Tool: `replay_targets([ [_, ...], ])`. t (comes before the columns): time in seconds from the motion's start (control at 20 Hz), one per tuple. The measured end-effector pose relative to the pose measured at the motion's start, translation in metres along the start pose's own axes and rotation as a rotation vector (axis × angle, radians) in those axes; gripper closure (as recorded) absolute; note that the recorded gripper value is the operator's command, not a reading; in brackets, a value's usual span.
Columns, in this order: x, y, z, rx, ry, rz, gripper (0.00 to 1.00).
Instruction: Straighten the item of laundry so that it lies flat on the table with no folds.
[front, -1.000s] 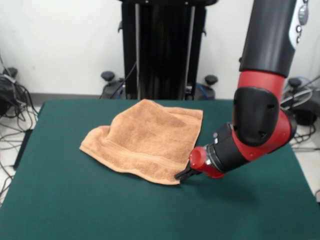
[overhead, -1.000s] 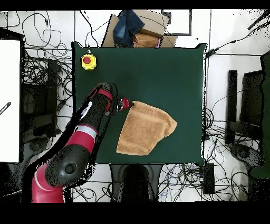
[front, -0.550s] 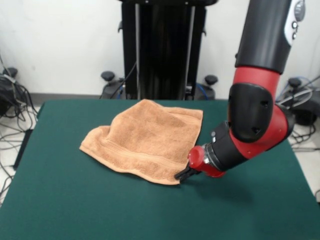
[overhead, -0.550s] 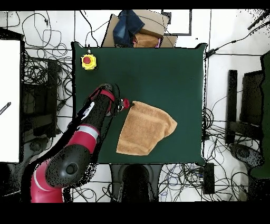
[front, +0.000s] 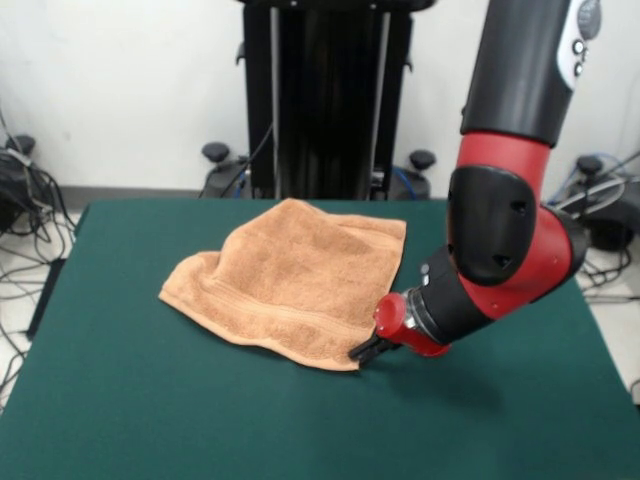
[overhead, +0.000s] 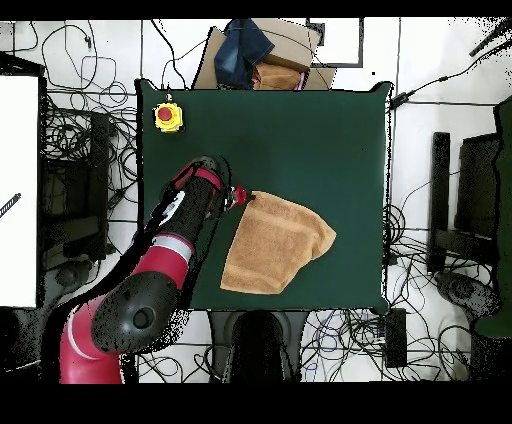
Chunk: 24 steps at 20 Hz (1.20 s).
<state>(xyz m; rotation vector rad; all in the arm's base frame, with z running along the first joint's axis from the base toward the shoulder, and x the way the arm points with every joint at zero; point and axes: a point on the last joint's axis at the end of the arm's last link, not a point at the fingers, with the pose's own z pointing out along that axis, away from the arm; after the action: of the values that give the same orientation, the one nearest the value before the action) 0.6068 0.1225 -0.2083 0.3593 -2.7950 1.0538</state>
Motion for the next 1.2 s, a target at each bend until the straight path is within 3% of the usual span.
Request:
replay_targets([
  [1.2, -0.0047, 0.0008, -0.001, 0.001, 0.028, 0.005, 1.0],
])
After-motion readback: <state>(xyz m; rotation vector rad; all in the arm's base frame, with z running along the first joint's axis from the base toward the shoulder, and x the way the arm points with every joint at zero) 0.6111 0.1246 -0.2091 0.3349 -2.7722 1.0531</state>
